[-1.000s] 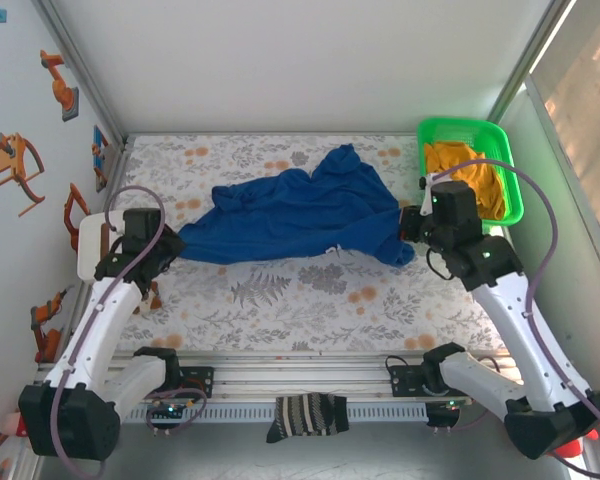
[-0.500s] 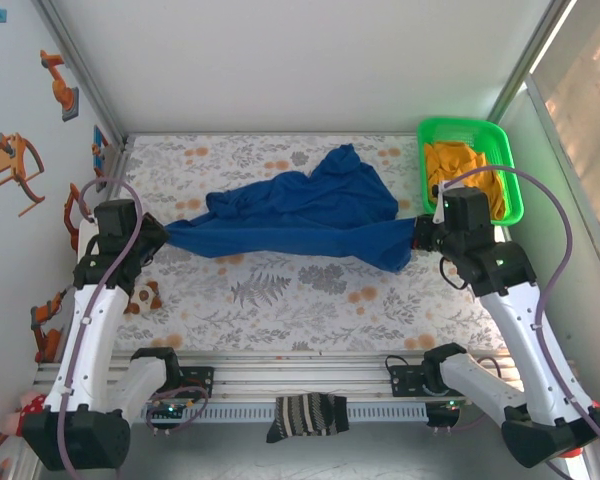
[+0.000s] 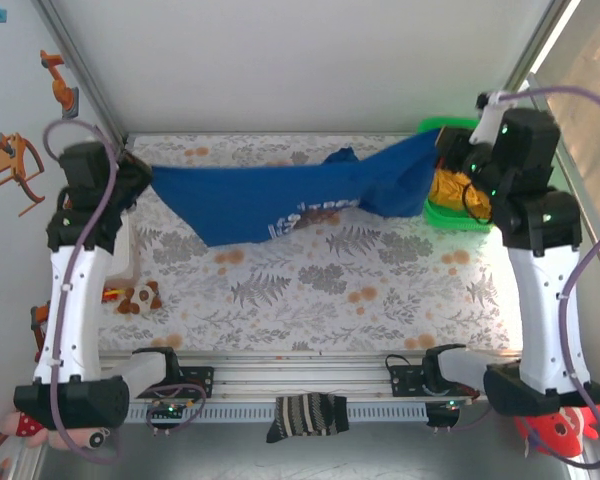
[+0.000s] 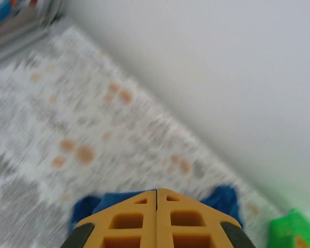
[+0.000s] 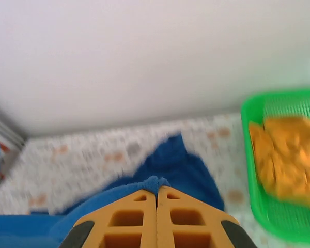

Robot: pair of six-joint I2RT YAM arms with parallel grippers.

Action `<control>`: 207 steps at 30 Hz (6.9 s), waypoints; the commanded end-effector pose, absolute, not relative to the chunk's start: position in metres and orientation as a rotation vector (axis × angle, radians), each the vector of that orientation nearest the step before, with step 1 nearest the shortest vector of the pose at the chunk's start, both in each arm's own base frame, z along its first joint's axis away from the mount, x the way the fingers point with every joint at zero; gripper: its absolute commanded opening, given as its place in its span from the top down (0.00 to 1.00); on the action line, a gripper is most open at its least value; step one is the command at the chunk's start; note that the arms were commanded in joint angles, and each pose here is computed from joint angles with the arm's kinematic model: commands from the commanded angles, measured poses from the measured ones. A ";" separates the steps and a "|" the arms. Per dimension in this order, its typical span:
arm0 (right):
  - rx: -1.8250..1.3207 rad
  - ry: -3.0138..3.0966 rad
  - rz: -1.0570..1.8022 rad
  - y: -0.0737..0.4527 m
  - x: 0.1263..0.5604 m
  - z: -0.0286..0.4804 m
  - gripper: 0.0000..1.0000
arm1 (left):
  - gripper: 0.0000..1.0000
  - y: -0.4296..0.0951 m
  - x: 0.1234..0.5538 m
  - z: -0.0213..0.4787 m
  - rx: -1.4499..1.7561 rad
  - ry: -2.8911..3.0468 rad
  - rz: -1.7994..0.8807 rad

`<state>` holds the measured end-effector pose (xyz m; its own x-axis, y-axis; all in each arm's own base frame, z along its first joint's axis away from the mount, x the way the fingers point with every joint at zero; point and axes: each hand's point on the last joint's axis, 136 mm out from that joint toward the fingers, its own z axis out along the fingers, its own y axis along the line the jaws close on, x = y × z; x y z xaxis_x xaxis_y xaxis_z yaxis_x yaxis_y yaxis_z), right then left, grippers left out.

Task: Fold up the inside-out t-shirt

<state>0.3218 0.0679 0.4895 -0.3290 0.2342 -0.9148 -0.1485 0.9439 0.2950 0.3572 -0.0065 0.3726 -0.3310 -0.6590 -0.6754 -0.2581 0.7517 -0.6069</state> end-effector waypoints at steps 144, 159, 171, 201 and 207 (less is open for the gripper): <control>0.595 2.520 1.020 0.100 0.129 0.144 1.00 | 1.00 0.013 0.213 0.103 -1.046 2.427 -0.250; 0.464 2.347 0.853 0.086 0.232 0.211 1.00 | 1.00 0.018 0.244 0.109 -1.007 2.434 -0.236; 0.467 2.305 0.833 0.084 0.275 0.220 1.00 | 1.00 0.016 0.284 0.115 -0.925 2.471 -0.257; 0.495 2.464 0.569 0.063 0.357 0.144 0.61 | 0.25 -0.007 0.377 0.120 -0.907 2.452 -0.489; 0.520 2.558 0.515 0.058 0.333 0.100 0.59 | 0.24 -0.019 0.312 0.096 -0.956 2.504 -0.449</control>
